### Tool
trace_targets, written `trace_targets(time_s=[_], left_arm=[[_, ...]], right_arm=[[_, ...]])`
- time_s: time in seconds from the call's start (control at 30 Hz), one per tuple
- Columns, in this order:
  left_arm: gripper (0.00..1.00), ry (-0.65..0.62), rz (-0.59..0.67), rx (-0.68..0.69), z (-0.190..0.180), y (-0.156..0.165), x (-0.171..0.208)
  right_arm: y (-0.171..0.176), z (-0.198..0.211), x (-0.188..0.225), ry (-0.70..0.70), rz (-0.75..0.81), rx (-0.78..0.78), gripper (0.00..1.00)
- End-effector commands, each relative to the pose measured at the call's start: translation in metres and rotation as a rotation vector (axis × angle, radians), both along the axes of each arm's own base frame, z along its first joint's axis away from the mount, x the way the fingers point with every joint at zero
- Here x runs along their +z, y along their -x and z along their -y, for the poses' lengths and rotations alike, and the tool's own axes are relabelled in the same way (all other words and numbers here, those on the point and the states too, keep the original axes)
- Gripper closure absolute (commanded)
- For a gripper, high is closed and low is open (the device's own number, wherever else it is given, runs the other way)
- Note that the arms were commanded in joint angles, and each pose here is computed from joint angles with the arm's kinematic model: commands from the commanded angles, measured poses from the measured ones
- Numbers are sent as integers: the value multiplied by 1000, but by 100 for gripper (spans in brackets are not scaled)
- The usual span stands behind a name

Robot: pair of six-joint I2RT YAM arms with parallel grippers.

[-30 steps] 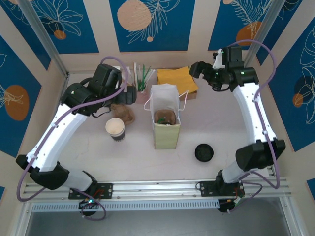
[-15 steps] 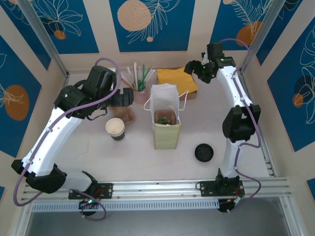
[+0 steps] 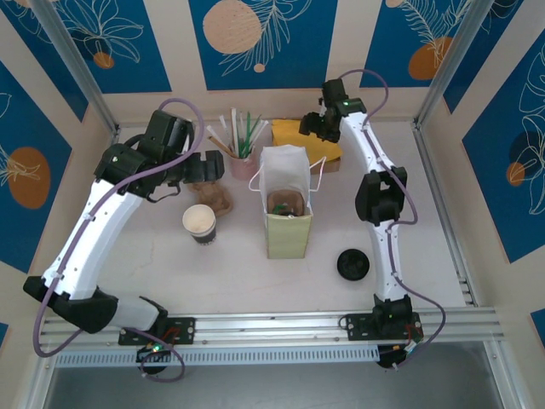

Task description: Pack the takeout coffee

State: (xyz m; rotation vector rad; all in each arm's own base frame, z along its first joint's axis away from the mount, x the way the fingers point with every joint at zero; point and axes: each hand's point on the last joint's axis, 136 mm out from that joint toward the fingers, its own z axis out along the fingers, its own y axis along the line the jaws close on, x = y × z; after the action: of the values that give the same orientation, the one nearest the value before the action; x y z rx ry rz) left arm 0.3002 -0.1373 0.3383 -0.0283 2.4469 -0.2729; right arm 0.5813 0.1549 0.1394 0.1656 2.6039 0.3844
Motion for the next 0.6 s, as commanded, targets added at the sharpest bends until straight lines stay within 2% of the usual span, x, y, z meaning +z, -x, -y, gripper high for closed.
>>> trace_targets(time_s=[0.0,0.43,0.57], left_arm=[[0,33,-27,-20,3,-2,-3],[0,8,-66,-37,5,-7,-11],[0,9,-71,-37,6,-8,-11]], right_arm=[[-7,-3,-12,66,7,20,28],[-31,-9,-48,124,48,4,27],[-32,-11,-52,158,59,17,23]])
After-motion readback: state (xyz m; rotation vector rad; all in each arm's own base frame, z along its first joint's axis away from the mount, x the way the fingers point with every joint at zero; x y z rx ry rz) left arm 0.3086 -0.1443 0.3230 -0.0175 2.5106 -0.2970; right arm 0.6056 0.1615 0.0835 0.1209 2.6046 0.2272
